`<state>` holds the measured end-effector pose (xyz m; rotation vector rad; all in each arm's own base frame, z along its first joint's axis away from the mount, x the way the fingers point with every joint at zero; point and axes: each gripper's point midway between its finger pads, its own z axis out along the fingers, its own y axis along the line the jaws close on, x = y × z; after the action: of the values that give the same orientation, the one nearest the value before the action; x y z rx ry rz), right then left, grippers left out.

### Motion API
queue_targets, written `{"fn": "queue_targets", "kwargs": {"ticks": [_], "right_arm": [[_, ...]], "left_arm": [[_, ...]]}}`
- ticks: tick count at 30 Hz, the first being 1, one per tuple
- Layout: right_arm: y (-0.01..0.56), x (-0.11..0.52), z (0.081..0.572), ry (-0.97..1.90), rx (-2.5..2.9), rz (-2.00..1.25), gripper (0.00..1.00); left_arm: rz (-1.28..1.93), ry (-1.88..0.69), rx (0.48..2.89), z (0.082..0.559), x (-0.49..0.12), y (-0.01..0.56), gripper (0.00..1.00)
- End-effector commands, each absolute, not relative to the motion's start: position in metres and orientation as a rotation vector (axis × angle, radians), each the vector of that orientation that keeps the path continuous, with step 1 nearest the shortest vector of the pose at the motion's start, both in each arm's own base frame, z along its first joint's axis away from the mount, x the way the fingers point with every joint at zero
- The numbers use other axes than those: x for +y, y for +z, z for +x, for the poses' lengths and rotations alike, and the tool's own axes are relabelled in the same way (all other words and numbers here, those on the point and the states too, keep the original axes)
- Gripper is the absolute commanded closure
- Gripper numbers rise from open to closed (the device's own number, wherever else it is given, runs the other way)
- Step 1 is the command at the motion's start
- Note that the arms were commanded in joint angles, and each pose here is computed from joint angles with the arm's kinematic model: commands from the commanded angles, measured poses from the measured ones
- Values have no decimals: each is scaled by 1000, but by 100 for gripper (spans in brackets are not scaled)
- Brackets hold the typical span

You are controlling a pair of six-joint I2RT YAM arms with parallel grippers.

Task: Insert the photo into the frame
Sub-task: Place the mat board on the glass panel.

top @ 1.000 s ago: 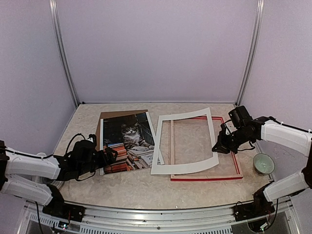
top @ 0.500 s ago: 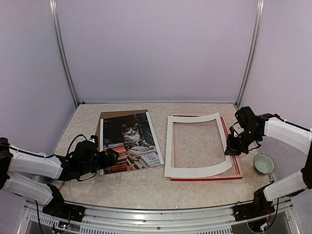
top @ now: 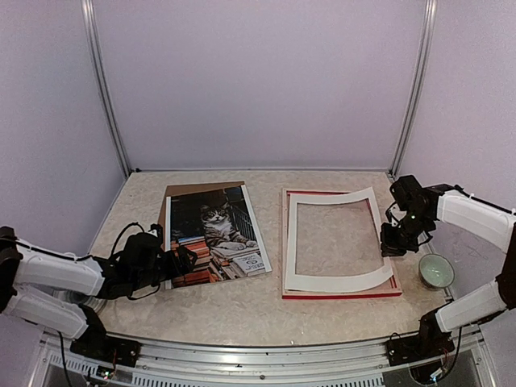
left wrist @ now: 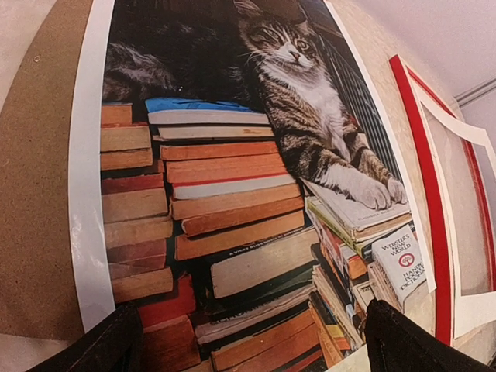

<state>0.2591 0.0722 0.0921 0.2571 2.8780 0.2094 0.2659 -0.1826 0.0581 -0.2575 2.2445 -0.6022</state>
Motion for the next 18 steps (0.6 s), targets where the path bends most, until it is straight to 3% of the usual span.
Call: {"fn": "queue_targets", "kwargs": {"ticks": [1, 18], "right_arm": [[96, 61, 266, 129, 2871, 242, 100], [95, 56, 288, 46, 2851, 186, 99]], "left_arm": [[-241, -636, 2213, 273, -192, 70, 1], [-242, -631, 2222, 272, -192, 67, 1]]}}
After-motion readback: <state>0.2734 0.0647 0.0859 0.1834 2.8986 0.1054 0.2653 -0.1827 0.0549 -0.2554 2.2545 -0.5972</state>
